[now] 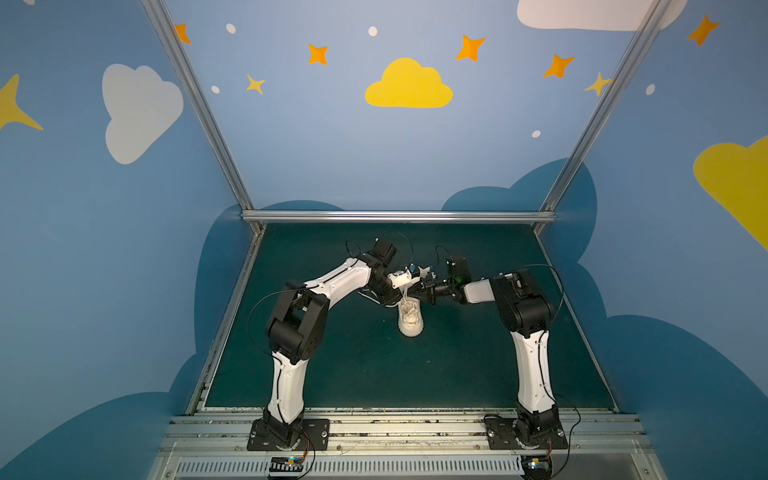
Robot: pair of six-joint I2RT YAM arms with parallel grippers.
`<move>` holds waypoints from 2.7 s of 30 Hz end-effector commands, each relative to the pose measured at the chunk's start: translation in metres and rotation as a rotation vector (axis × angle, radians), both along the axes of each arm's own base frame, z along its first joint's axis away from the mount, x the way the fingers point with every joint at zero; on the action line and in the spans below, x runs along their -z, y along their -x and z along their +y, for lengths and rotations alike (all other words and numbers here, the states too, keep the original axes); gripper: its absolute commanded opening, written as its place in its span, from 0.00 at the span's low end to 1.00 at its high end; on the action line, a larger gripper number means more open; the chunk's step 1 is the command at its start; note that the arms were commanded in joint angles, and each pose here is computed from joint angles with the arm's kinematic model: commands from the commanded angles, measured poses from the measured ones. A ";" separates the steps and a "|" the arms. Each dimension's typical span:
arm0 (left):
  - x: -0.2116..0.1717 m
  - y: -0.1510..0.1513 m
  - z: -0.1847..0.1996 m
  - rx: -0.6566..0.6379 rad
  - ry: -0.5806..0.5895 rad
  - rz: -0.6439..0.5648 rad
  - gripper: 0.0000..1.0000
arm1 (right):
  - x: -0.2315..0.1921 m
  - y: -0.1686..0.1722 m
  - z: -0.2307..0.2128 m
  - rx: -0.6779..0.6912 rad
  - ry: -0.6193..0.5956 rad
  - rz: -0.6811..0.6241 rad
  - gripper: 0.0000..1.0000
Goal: Tie the shoes
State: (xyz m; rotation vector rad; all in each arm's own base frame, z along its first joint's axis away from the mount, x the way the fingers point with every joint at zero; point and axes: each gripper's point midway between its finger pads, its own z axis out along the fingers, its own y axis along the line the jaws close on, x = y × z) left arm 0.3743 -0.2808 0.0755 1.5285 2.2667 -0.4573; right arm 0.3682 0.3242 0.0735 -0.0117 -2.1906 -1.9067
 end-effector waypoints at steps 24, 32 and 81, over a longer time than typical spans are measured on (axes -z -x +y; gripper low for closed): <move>-0.024 0.005 -0.004 -0.004 0.049 -0.011 0.03 | -0.031 -0.002 -0.004 0.028 -0.118 -0.062 0.03; -0.024 0.007 -0.007 -0.001 0.056 -0.006 0.03 | -0.028 0.001 -0.006 0.029 -0.113 -0.057 0.02; -0.014 0.006 -0.015 -0.008 0.050 0.055 0.03 | -0.030 0.030 -0.012 -0.030 -0.124 -0.057 0.00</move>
